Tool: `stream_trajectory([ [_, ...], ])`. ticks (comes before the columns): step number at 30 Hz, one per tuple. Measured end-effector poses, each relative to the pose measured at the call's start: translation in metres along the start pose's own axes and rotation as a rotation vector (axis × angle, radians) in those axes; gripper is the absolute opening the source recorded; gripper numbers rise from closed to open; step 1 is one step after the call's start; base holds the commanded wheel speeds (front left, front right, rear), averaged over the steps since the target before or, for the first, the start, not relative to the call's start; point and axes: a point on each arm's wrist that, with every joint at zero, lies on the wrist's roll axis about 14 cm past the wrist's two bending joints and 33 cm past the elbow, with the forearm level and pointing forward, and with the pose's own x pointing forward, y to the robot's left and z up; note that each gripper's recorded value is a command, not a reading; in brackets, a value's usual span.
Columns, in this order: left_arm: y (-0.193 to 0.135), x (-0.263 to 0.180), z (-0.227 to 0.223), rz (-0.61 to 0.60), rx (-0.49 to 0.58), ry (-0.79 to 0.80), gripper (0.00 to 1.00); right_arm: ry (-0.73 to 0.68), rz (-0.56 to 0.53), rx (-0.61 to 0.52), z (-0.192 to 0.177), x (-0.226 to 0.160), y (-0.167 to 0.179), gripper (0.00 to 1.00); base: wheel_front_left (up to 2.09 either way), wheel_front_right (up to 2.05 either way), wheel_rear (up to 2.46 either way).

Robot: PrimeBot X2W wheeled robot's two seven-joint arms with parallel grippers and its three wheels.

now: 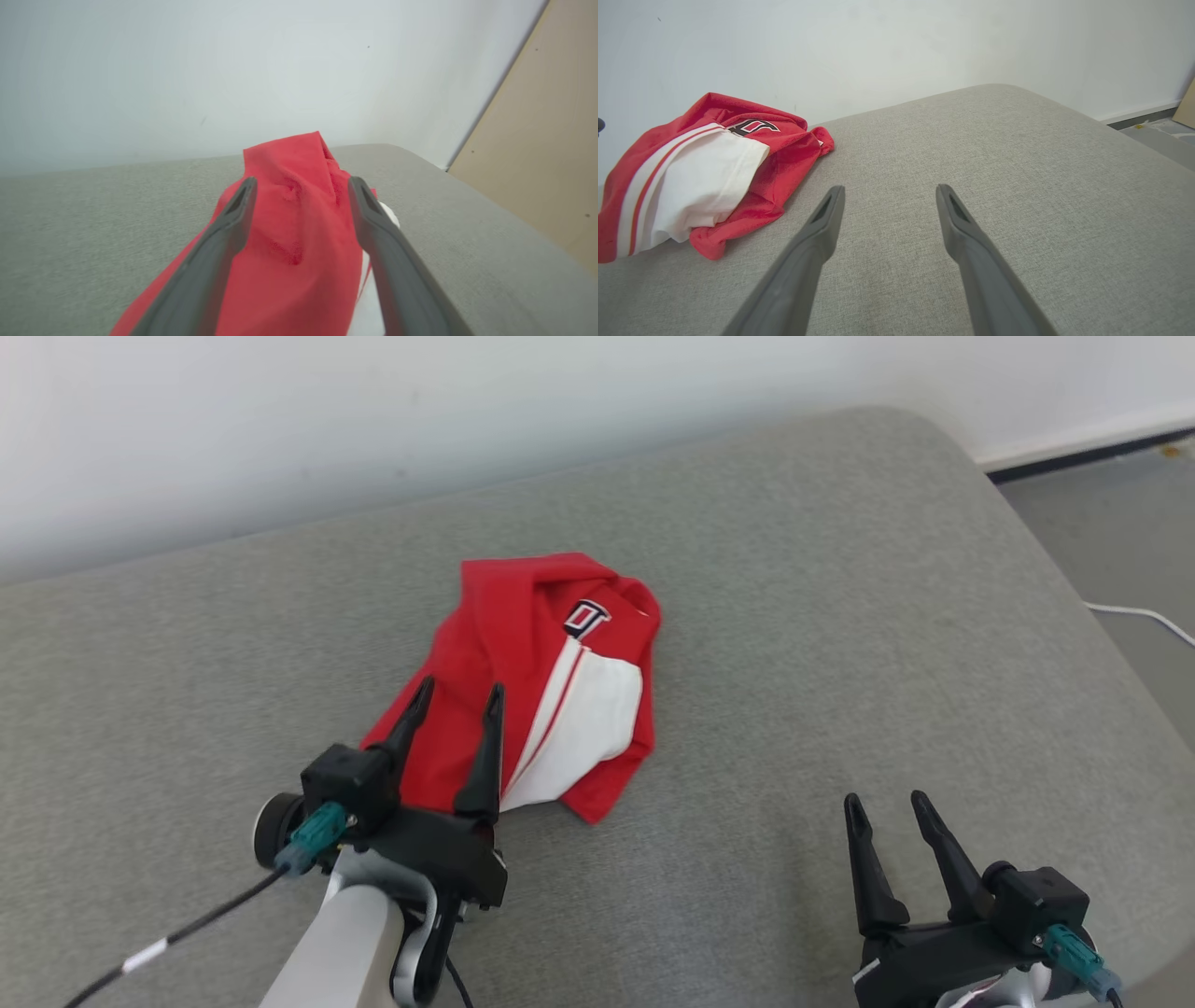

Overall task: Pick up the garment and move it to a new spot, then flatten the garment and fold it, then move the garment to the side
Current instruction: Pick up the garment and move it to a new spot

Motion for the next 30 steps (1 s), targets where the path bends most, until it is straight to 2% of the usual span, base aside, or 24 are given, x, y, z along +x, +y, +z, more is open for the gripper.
stream_trajectory([
  [5, 0.016, -0.037, 0.035, 0.092, 0.042, -0.129, 1.0, 0.004, 0.033, -0.021, -0.001, 0.002, 0.01, 1.0, 0.0, 0.0, 0.0],
  [10, 0.038, -0.091, 0.041, 0.215, 0.097, -0.153, 1.0, 0.004, 0.085, -0.038, 0.001, 0.004, 0.026, 1.0, 0.0, 0.0, 0.0],
  [19, 0.076, -0.179, 0.035, 0.431, 0.162, -0.126, 1.0, 0.005, 0.176, -0.05, 0.0, 0.002, 0.054, 1.0, 0.0, 0.0, 0.0],
  [30, 0.095, -0.237, 0.028, 0.554, 0.163, -0.108, 1.0, 0.023, 0.219, -0.037, -0.005, -0.006, 0.067, 1.0, 0.0, 0.0, 0.0],
])
